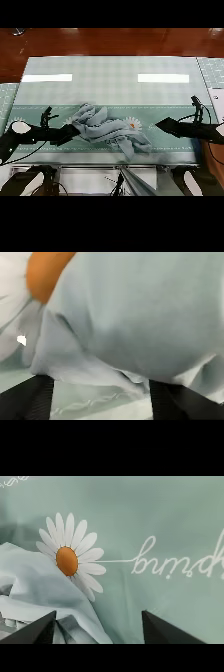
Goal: Fold the shirts.
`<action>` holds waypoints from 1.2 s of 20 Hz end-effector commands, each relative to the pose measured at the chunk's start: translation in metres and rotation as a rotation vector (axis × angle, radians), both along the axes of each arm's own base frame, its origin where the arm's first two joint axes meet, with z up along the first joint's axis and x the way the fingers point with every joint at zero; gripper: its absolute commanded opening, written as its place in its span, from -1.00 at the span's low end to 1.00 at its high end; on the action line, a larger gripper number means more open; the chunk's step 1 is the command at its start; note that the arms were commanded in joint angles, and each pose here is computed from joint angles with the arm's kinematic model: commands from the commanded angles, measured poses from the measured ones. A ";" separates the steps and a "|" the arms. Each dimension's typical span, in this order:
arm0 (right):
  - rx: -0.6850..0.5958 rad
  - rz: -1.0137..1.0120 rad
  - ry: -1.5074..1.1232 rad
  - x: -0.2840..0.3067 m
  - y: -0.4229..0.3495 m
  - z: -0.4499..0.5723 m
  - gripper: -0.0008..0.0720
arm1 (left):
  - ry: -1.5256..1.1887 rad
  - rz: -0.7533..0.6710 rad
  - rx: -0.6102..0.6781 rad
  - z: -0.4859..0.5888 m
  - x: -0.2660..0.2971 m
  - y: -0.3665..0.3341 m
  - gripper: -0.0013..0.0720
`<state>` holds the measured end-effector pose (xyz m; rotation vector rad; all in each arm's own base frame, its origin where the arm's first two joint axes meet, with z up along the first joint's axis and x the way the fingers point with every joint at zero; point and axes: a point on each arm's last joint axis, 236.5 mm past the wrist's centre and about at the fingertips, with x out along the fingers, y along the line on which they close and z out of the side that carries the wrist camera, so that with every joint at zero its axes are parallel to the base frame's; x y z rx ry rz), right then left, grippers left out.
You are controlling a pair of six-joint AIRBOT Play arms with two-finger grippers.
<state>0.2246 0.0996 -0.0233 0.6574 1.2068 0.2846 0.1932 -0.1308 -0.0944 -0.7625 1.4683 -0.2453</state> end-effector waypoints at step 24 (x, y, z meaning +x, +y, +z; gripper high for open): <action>-0.125 0.294 -0.291 0.100 0.044 0.129 -0.90 | -0.571 -0.028 -0.057 0.165 0.132 -0.001 -0.90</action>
